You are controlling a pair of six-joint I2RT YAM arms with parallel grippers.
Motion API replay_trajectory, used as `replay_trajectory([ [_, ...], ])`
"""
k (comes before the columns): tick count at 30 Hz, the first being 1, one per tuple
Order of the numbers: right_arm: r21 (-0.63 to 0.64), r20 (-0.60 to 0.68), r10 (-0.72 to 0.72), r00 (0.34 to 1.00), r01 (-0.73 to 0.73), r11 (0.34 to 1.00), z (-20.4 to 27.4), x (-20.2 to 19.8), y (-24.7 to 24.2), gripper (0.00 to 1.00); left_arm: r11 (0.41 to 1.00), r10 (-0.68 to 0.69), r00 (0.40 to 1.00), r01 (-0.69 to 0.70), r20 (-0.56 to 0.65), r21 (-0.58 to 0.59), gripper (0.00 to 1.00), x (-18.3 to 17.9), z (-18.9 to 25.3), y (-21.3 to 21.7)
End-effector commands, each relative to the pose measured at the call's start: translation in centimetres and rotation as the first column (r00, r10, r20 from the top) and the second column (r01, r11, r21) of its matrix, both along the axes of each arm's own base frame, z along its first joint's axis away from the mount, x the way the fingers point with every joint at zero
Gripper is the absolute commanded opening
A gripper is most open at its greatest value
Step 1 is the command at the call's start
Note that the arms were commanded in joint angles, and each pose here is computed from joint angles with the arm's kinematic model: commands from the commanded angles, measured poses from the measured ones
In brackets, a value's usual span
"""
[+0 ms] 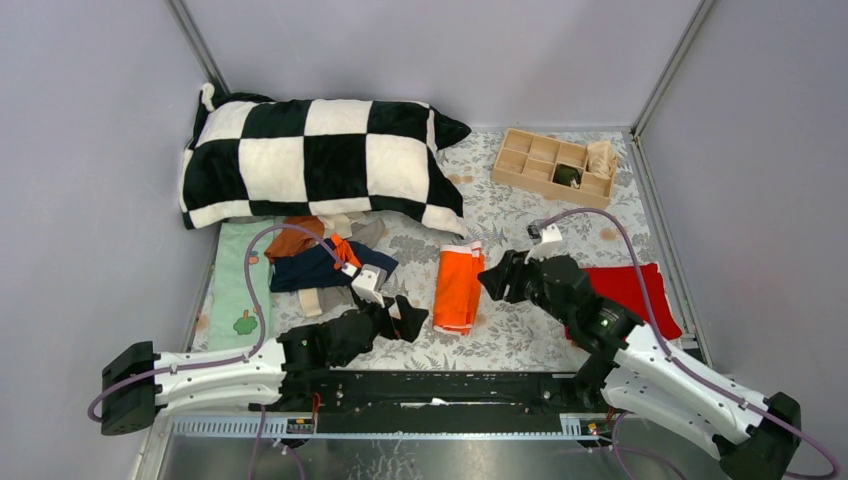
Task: Roll the underwear
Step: Roll the underwear to the center of the board.
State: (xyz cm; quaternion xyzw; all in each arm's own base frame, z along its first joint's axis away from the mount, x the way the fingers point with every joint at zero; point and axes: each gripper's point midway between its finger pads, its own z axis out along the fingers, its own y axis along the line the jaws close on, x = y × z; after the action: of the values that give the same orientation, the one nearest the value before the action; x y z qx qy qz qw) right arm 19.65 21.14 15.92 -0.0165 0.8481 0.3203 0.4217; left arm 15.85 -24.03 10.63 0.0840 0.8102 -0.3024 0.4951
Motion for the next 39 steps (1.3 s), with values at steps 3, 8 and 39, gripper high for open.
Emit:
replay_trajectory([
  [3,-0.302,0.571,0.301,0.763,-0.146,0.942,7.4,2.4,0.3,0.65,0.998,0.028,0.998,-0.025,0.050,-0.058,0.99,0.6,1.8,0.0],
  [8,-0.625,0.467,0.580,0.668,-0.214,0.750,5.1,2.7,0.2,0.66,0.998,0.011,0.998,-0.007,0.069,-0.059,0.99,0.6,2.5,-0.3],
  [39,-0.881,0.082,0.840,0.536,-0.356,0.313,-4.1,1.2,-0.1,0.81,0.999,-0.002,0.999,0.004,0.041,-0.042,0.99,0.3,1.4,-0.6],
])
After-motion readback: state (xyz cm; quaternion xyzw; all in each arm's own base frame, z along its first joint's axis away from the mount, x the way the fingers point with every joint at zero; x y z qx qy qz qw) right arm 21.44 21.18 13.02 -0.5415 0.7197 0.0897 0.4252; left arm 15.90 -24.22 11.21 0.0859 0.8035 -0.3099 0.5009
